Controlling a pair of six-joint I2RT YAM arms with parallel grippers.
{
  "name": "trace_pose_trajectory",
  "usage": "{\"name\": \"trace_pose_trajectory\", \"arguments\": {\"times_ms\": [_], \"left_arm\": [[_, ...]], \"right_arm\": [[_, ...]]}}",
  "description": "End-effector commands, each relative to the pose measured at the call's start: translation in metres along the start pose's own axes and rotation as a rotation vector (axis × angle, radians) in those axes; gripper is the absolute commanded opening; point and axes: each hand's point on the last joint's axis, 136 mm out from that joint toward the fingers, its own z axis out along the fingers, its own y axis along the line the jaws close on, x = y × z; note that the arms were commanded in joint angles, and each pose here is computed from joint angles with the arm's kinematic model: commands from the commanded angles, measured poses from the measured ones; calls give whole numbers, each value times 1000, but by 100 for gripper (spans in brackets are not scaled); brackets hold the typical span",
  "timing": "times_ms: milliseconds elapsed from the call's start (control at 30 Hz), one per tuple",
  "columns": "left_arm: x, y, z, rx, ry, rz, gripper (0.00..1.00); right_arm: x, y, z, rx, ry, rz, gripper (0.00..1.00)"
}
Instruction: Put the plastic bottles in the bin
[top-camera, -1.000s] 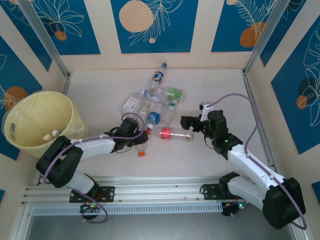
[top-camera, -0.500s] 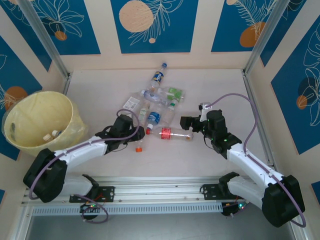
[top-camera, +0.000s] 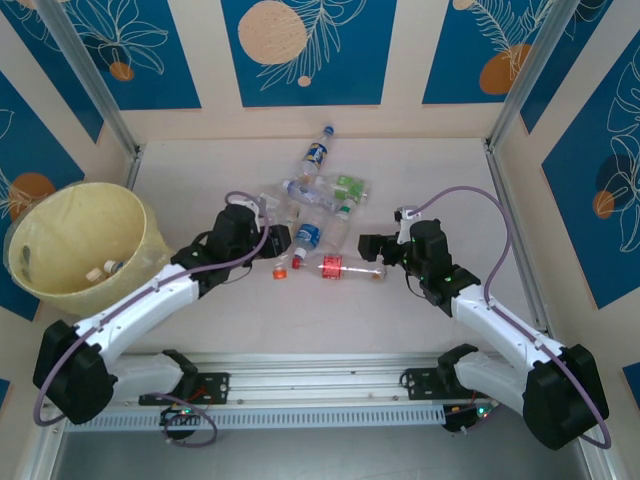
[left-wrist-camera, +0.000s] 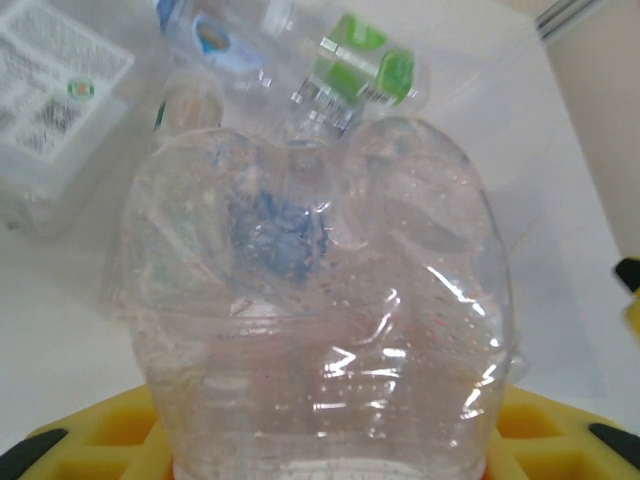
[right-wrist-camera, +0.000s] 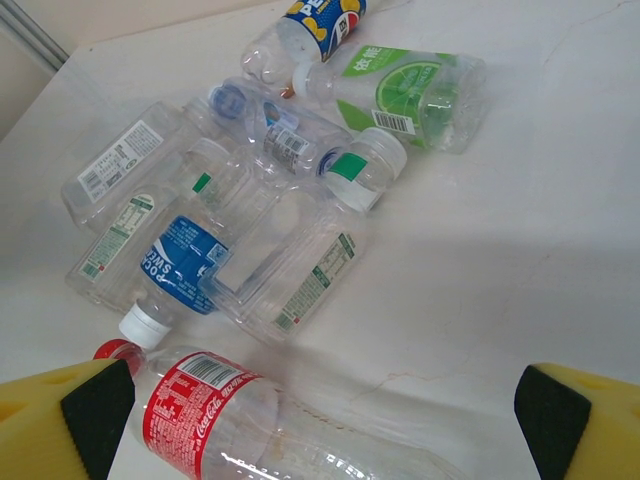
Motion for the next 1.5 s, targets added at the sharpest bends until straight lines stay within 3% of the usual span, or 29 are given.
{"name": "trace_pose_trajectory", "arguments": {"times_ms": [0,433,800,967,1267,1467], "left_arm": [[-31,-7,-26,-9,-81,58,0],[-93,-44,-59,141,-331,109,0],[-149,-37,-145,-58,-554,219,0],[-164,-15,-181,-241,-622,250,0],[-200,53,-252,-742,-758,190,0],[-210,89,-299,-935,-843,141,0]], "right_arm": [[-18,11,-3,-34,-49,-9,100],[-29,35,-4,-132,-101,-43,100],[-46,49,6,-160,-148,-59,100],[-48,53,9,-167,-148,-73,100],[-56,59,11,-175,-160,-91,100],[-56,62,8,-181,-156,-98,100]]}}
